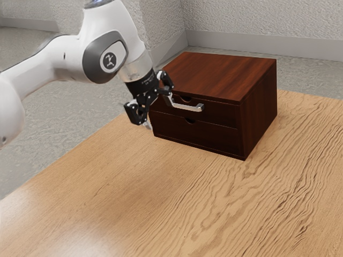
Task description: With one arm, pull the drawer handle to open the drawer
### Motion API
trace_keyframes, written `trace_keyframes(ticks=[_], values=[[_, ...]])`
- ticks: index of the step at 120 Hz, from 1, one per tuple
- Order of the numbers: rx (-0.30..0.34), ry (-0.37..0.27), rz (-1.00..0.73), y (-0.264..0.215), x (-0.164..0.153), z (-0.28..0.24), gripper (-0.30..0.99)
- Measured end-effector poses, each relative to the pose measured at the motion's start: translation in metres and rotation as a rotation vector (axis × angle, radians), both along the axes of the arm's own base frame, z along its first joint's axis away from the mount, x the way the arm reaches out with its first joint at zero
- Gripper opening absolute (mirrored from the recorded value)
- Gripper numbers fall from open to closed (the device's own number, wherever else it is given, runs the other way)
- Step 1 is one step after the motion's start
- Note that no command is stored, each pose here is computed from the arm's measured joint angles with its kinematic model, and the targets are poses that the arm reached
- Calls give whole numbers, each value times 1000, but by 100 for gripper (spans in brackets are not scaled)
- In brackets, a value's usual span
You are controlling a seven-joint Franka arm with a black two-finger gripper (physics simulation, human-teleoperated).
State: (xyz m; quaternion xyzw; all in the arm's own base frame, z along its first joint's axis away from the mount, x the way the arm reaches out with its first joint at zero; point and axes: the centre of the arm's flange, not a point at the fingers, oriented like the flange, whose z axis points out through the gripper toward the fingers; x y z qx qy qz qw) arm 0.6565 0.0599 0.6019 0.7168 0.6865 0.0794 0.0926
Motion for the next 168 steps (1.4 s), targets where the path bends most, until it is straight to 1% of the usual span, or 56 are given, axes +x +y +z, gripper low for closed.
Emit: trace_keyframes(ticks=[11, 34, 89, 160, 168], values=[[-4, -12, 5, 1, 12, -6, 69], [-8, -30, 15, 8, 27, -14, 69], [-10, -53, 32, 27, 45, -22, 69], [-15, -32, 21, 33, 53, -46, 69], [-15, -30, 21, 35, 54, -49, 66]])
